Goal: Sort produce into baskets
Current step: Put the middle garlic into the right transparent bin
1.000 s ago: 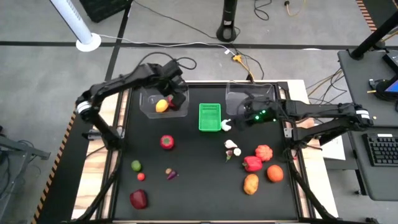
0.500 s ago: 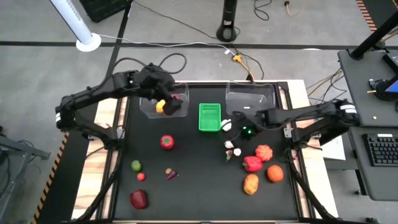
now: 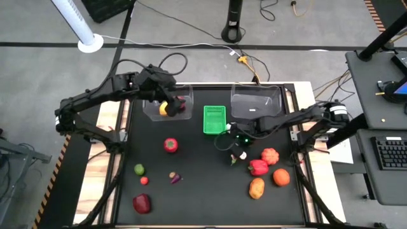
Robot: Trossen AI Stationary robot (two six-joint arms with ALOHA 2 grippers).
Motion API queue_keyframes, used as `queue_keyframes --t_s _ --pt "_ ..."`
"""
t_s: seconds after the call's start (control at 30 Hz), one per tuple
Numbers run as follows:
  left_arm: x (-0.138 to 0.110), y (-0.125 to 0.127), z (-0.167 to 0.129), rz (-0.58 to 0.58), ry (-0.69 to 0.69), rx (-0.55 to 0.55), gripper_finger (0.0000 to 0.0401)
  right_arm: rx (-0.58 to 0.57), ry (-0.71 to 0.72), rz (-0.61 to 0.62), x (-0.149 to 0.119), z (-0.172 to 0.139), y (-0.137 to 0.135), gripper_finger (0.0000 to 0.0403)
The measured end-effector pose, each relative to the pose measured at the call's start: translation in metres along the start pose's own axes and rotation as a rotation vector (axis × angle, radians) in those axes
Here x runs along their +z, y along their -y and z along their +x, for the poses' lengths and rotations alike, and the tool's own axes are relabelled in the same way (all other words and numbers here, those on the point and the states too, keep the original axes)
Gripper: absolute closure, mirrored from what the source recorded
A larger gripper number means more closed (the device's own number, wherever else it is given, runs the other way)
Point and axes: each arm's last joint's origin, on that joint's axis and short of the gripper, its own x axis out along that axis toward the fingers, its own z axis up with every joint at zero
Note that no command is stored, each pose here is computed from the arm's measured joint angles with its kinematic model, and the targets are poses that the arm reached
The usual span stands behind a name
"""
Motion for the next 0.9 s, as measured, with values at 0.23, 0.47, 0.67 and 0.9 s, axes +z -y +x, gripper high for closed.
queue_keyframes --t_s 0.23,0.47,0.67,0.9 --pt "0.000 0.000 0.002 0.000 0.001 0.000 0.0079 -0.004 0.020 -0.023 0.006 0.020 -0.003 0.0116" --pt "0.000 0.000 0.003 0.001 -0.002 0.001 0.0079 -0.019 0.011 -0.022 0.006 0.027 -0.002 0.0202" --pt "-0.001 0.000 0.006 0.000 -0.018 0.005 0.0079 0.012 0.030 -0.020 0.007 0.016 -0.004 0.0268" --pt "-0.009 -0.001 0.006 -0.039 -0.103 0.024 0.0079 0.165 0.178 -0.016 0.023 -0.045 -0.025 0.0259"
